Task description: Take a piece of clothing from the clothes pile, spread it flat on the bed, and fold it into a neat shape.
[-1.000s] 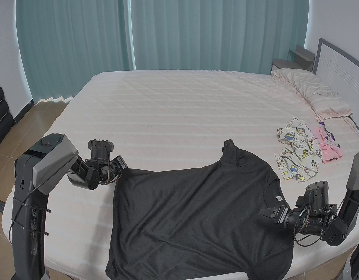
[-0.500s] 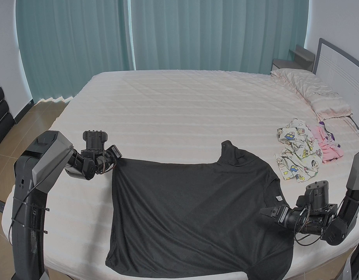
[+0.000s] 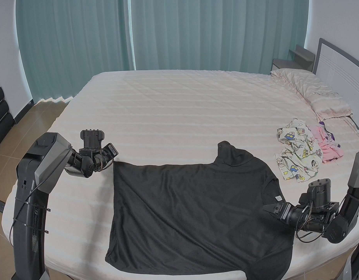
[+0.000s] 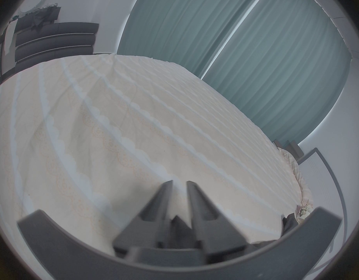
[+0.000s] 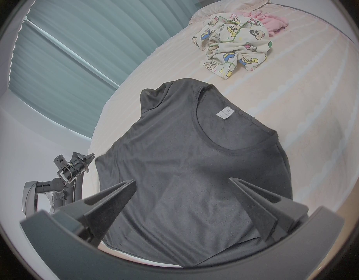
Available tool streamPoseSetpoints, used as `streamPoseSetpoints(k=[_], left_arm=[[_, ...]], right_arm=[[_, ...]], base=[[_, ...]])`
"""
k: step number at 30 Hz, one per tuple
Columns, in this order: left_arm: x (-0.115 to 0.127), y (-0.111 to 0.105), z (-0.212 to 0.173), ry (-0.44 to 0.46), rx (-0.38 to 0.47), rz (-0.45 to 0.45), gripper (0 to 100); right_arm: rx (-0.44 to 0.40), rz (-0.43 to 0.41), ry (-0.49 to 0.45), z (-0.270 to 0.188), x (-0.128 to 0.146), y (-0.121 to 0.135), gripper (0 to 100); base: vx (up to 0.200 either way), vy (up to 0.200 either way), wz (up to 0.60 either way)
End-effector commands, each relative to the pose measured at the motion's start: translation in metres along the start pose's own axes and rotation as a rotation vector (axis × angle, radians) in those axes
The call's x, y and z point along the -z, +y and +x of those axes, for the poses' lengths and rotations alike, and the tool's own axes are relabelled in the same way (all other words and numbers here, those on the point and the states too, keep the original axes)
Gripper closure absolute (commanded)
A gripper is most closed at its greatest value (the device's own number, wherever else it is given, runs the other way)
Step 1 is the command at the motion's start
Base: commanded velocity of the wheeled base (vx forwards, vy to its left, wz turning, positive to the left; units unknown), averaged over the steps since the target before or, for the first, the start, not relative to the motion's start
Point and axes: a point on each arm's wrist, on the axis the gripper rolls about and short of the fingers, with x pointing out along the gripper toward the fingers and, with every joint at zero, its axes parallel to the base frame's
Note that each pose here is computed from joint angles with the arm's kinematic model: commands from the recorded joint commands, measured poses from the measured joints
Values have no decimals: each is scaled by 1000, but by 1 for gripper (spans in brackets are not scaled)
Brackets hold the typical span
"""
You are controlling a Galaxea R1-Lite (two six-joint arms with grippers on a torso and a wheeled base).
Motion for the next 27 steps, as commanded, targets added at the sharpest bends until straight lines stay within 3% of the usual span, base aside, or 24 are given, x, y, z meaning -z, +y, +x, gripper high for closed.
streamPoseSetpoints(k=[1, 6, 13, 16, 19, 27], left_arm=[[-1, 4, 3, -4, -5, -6, 0], [-2, 7, 0, 4, -17, -11, 0], [-15, 2, -46, 47, -8, -90, 0], [-8, 2, -91, 162, 31, -146, 0], [2, 7, -126, 252, 89, -199, 0], [45, 28, -187, 341, 75, -217, 0]], right_arm=[[-2, 11, -28, -2, -6, -2, 0], [-14, 22, -68, -2, -11, -4, 0], [-39, 56, -155, -4, -31, -4, 0], [-87, 118, -224, -2, -51, 2, 0], [-127, 126, -267, 8, -67, 12, 0], [-98, 137, -249, 51, -115, 35, 0]], base=[[0, 0, 0], [0, 0, 0], [0, 0, 0], [0, 0, 0], [0, 0, 0], [0, 0, 0]])
